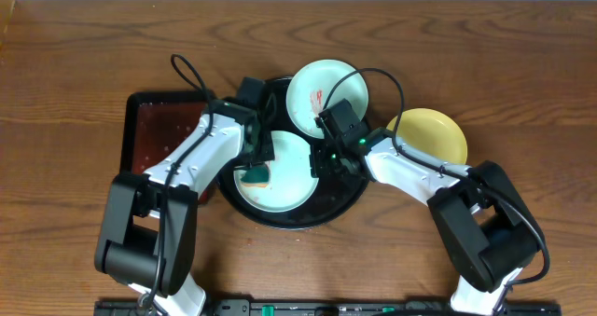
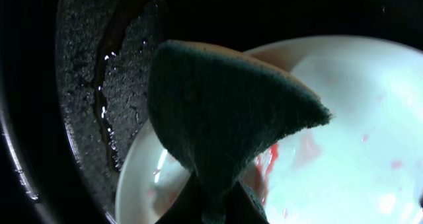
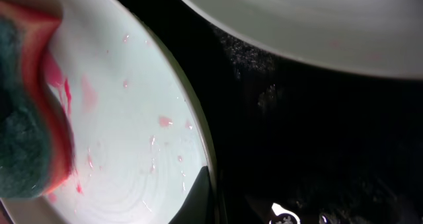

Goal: Clean dirty plates on tray and stack at the side
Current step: 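Lower the sponge onto the light blue plate with the left gripper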

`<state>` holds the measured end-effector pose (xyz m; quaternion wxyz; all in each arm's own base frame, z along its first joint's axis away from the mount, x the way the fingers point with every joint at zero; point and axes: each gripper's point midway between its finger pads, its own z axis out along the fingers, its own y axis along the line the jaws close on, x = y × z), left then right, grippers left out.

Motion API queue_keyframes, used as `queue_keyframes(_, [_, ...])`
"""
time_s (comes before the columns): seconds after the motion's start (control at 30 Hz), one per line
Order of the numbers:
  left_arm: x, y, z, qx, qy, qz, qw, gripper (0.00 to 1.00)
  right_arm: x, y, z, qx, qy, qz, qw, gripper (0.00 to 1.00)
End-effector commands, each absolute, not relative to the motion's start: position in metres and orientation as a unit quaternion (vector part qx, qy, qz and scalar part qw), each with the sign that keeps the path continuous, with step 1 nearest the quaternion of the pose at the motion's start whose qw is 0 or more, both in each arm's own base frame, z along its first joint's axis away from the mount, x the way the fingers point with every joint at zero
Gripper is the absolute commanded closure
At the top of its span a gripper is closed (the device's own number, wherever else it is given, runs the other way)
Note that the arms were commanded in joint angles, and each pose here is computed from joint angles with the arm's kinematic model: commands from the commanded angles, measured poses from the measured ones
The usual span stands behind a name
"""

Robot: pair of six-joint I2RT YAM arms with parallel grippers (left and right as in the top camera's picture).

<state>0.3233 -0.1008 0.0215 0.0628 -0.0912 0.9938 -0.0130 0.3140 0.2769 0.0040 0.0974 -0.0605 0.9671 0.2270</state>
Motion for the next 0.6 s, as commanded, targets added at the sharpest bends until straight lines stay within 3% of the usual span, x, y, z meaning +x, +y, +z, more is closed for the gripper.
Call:
queue_keyframes(0.0, [0.321,-0.070,0.010,-0.138,0.986,0.055,0.076,0.93,0.314,0.279,-0.001,-0.066,0.968,0.221,0.095,0.99])
queue_keyframes(0.13, [0.305,-0.082,0.002,-0.125,0.991,0.023,0.042,0.93,0.314,0.279,-0.001,-0.066,0.968,0.221,0.095,0.99])
queue_keyframes(0.37, [0.274,-0.156,0.007,-0.005,0.986,-0.166,-0.035,0.93,0.314,0.279,-0.001,-0.065,0.968,0.221,0.095,0.99])
queue_keyframes(0.57, [0.269,-0.176,0.011,0.027,0.980,-0.195,-0.037,0.93,0.314,0.279,-0.001,-0.065,0.968,0.221,0.095,0.99])
